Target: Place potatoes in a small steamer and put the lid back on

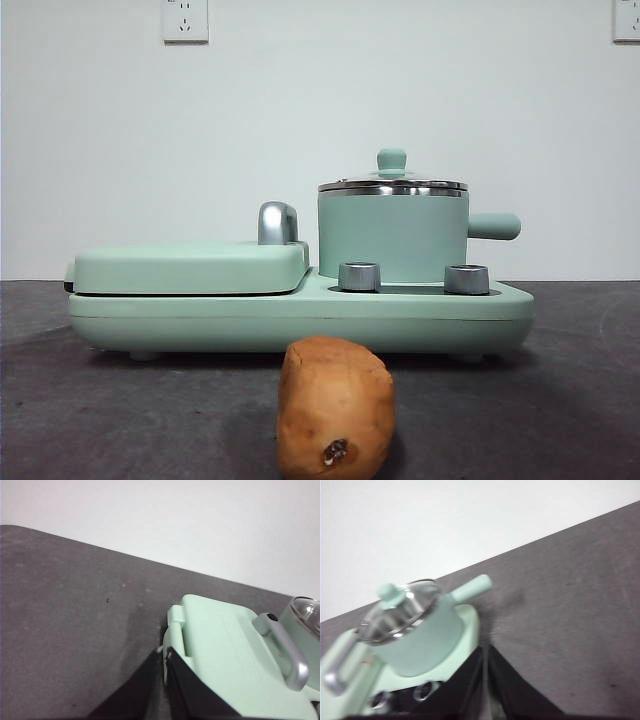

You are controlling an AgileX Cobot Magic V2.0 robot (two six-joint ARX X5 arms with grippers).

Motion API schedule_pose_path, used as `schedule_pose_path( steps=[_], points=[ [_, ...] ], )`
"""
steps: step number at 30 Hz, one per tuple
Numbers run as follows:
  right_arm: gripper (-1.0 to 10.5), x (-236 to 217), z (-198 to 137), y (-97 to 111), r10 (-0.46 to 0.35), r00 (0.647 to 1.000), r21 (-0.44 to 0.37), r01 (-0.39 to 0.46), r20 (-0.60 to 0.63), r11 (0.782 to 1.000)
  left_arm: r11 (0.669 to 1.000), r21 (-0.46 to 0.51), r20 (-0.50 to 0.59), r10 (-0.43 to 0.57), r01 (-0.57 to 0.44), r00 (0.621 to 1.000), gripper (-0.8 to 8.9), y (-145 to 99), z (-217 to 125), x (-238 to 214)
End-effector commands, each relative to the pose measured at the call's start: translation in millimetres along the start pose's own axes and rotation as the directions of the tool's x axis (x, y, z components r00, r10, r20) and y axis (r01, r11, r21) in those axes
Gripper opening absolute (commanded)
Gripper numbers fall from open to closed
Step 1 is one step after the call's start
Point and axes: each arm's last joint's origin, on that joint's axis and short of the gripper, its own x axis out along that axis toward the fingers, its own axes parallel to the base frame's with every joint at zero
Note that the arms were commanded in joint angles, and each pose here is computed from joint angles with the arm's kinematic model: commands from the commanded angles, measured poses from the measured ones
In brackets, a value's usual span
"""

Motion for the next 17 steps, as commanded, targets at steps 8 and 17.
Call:
schedule_pose_path(
  steps=[8, 17],
  points=[
    [0.1, 1.2, 59.6, 39.1, 0.29, 0.929, 0.002, -0.298, -0.229, 0.955, 0.982, 0.012, -0.104, -0.186, 0.189, 0.977, 0.17, -32.8, 84.8, 15.8],
    [0.1, 15.5, 87.9, 54.2, 0.443, 0.838, -0.022, -0.474, -0.318, 0.88, 0.893, -0.042, -0.264, -0.442, 0.447, 0.857, 0.19, -51.0, 113.0, 44.8]
  ],
)
